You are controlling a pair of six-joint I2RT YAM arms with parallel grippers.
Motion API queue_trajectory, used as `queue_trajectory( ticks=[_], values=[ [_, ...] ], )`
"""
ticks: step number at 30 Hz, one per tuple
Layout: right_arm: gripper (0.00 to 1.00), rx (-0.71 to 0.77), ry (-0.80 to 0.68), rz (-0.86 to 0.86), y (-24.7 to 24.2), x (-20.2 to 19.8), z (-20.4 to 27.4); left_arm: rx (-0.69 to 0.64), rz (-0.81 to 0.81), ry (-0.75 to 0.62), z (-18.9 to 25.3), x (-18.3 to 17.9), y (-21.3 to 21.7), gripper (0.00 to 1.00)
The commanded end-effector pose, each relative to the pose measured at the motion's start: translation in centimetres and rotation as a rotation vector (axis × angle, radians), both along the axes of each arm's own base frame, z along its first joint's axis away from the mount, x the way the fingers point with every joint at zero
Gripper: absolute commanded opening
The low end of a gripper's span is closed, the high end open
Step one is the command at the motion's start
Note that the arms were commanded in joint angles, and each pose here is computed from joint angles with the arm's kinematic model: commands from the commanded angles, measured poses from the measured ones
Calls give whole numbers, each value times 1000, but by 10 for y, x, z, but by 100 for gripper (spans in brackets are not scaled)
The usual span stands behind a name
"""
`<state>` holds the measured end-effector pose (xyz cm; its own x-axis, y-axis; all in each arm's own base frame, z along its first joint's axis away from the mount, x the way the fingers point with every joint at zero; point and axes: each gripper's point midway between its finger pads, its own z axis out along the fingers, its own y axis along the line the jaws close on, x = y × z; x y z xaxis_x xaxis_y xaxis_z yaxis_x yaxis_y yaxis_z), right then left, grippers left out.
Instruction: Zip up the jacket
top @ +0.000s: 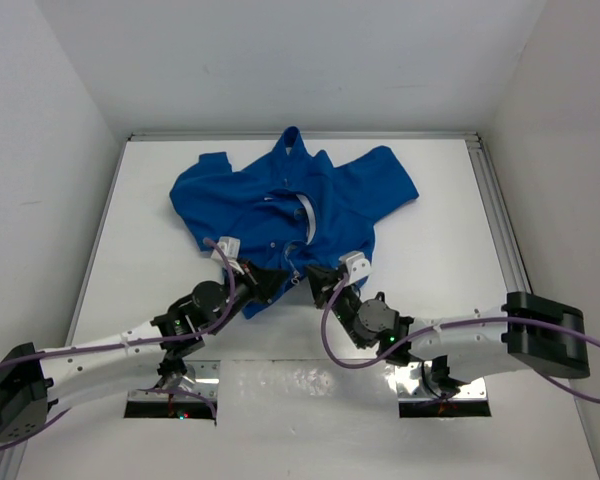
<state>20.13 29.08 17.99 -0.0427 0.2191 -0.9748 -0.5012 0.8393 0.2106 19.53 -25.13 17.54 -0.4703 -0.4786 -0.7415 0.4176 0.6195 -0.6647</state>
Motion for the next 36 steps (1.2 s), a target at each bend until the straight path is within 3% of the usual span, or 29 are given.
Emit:
queue_trajectory(
  ticks=[1,6,13,24,33,35,36],
  values=[
    [0,88,7,45,20,-5,28,-70,-82,-19,26,-12,-15,0],
    [0,80,25,33,21,-3,18,-132,-115,-21,41,-22,-13,0],
    [0,132,56,121,35,-13,37,-129,-118,23,27,-25,-11,0],
    [0,151,145,171,35,-24,39,-44,-1,33,17,-6,-2,0],
    [0,85,174,59,-3,-19,1,-68,31,-35,40,-6,13,0],
    [0,108,227,65,-6,-23,-7,-55,30,-27,37,-7,15,0],
    [0,36,278,78,-9,-29,-30,-19,26,-15,31,-8,16,0]
  ],
)
